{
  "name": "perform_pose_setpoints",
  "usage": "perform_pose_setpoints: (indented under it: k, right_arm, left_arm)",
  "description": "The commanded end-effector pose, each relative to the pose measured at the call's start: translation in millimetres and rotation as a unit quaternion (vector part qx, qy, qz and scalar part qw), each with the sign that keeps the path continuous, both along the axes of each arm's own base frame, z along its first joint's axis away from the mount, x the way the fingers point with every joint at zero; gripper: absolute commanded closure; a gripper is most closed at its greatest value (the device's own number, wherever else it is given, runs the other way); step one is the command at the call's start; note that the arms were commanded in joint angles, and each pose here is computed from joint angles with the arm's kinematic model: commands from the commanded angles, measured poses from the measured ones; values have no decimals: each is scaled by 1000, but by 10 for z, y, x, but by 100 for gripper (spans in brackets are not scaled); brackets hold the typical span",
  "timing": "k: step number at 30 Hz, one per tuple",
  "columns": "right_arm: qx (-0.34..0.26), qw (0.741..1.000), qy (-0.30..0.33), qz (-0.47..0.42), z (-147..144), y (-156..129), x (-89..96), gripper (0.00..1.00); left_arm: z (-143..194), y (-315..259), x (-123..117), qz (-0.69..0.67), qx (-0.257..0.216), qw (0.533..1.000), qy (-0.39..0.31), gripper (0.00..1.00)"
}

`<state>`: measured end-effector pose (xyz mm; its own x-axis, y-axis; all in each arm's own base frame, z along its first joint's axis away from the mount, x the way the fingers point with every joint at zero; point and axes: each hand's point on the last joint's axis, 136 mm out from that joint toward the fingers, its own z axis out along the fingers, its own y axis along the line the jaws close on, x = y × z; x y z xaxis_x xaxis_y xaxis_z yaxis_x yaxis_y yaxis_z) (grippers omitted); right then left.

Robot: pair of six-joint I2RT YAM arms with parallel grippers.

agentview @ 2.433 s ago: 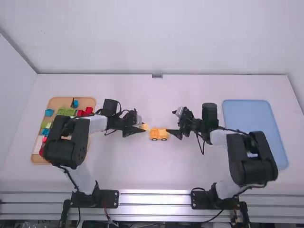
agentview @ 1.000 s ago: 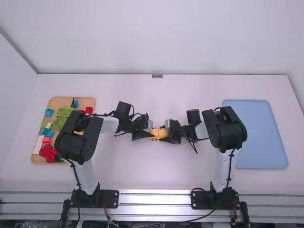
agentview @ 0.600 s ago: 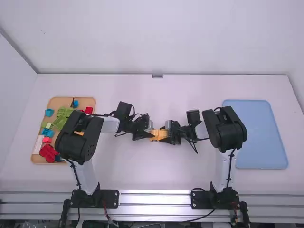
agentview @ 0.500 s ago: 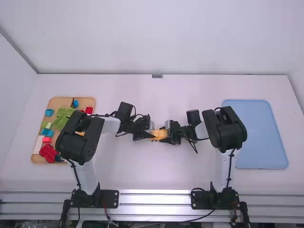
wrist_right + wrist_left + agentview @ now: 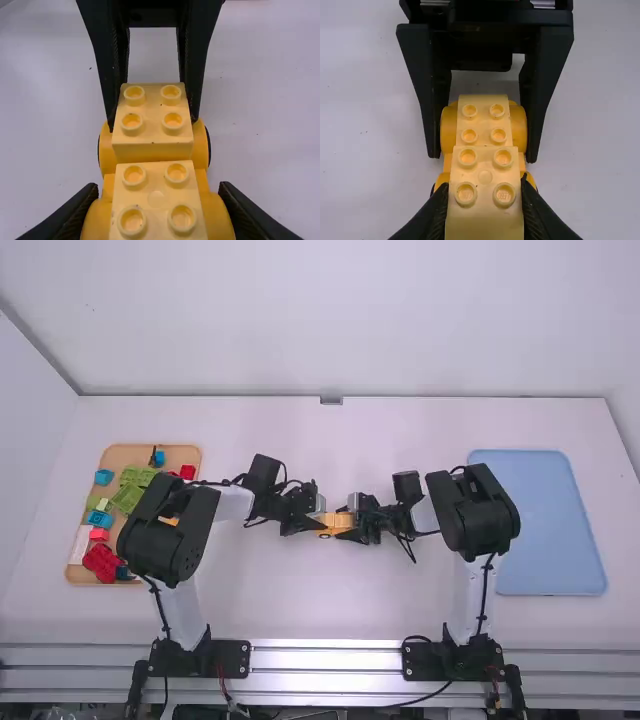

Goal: Assemble lego blocks to make yellow taxi

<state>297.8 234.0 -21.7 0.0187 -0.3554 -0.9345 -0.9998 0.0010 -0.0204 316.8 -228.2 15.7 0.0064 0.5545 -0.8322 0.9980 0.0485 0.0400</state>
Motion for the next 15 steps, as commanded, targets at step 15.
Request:
perform_pose_setpoints:
  k: [15]
  right_arm:
    - [-10,1000,11,-4,-93,-20,-40,63]
  left_arm:
    - [-10,-13,6,0,1,1000,4,46]
